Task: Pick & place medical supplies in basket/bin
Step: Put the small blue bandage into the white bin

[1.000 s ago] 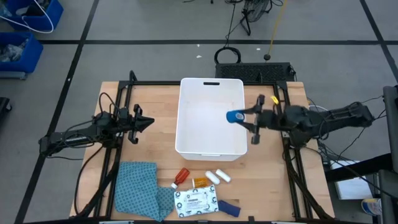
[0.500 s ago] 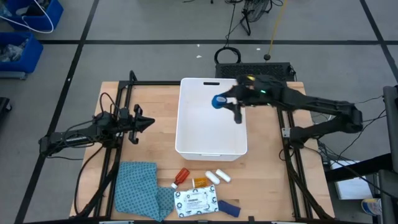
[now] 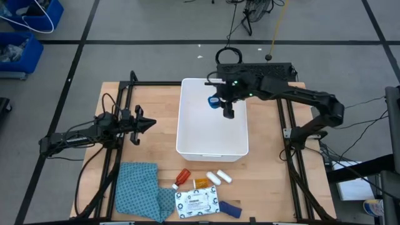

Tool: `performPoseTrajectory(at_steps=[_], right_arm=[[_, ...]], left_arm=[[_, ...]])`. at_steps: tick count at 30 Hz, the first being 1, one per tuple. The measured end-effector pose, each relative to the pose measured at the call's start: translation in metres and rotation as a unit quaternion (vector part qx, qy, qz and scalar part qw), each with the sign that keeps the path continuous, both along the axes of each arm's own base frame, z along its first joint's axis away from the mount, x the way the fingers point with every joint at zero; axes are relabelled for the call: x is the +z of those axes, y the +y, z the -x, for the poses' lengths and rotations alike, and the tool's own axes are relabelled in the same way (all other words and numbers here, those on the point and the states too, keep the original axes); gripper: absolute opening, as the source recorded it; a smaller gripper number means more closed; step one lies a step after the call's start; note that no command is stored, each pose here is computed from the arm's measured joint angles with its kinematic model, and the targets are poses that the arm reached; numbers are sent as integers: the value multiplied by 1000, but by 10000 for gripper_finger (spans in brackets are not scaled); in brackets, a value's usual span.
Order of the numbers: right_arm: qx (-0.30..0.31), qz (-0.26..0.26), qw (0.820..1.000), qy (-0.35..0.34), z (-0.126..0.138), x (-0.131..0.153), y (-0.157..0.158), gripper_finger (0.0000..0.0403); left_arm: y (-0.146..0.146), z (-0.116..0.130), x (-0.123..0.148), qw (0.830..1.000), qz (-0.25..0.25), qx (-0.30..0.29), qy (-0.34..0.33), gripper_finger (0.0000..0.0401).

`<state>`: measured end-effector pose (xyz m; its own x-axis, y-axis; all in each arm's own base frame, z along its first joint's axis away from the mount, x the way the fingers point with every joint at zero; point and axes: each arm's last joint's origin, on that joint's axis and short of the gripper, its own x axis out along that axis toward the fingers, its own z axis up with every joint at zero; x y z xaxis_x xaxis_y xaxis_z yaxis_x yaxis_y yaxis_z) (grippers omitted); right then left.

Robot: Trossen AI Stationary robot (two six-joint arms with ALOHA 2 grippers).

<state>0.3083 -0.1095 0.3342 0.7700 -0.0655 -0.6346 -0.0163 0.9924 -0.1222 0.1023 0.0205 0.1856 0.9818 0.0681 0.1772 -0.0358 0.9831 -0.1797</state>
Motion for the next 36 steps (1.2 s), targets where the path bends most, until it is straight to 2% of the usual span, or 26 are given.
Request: performPoseTrajectory(at_steps=[6, 12, 18, 28, 36], right_arm=[[15, 5, 999, 36, -18, -21, -7, 136], [18, 8, 993, 117, -29, -54, -12, 138], [28, 1, 985, 169, -39, -83, -15, 137], [68, 42, 972, 221, -48, -102, 3, 138], [78, 21, 967, 243, -51, -117, 4, 138]], left_arm=[[0, 0, 0, 1000, 0, 0, 0, 28], [0, 0, 0, 1000, -3, 1, 2, 28], [0, 0, 0, 1000, -5, 1, 3, 28], [0, 0, 0, 1000, -4, 1, 3, 28], [0, 0, -1, 1000, 3, -1, 7, 28]])
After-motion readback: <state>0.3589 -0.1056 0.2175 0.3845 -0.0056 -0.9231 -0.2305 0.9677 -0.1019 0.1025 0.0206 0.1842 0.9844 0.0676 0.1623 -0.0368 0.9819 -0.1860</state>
